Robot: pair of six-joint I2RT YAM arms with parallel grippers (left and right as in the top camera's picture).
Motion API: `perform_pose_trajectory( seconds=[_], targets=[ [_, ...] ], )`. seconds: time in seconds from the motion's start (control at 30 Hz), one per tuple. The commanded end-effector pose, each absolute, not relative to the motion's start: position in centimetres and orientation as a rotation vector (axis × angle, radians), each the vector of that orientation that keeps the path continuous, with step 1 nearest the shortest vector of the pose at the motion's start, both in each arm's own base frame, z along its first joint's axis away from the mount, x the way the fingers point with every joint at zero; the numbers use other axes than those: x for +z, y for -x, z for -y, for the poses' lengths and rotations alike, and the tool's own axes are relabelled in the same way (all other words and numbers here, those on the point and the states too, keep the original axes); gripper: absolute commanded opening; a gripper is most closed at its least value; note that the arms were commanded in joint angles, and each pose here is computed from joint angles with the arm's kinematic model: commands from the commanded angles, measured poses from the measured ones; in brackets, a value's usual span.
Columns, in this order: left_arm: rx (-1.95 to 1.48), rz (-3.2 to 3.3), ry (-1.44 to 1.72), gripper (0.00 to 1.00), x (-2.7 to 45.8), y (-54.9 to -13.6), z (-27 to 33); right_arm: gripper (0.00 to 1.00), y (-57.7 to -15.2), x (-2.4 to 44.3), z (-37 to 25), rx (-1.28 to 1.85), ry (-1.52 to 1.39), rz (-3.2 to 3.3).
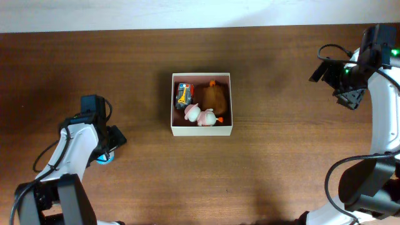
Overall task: Pack container
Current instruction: 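Move the left gripper to the blue ball and grasp it, then lift the blue ball and carry it right into the box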
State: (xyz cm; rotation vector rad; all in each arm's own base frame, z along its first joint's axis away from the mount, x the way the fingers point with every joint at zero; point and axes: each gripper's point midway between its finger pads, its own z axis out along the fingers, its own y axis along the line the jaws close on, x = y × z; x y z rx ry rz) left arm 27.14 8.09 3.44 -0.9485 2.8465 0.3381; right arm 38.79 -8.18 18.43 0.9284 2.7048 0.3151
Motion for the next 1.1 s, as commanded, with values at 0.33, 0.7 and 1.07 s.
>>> perform_pose_trajectory(
  seconds=[0.33, 0.7, 1.07],
  targets=[
    [0.331, -2.903, 0.942, 0.43, 1.2, -27.3, -7.9, 0.98, -38.9, 18.5, 8.2, 0.304, -0.930, -2.703],
    [0.045, -2.925, 0.843, 0.43, 1.8, -29.6, -5.1, 0.99, -38.9, 18.5, 8.2, 0.304, -0.930, -2.703],
    [-0.527, -2.828, 0.470, 0.43, 7.2, -34.4, 0.9, 0.99, -38.9, 18.5, 8.2, 0.304, -0.930, -2.703]
  ],
)
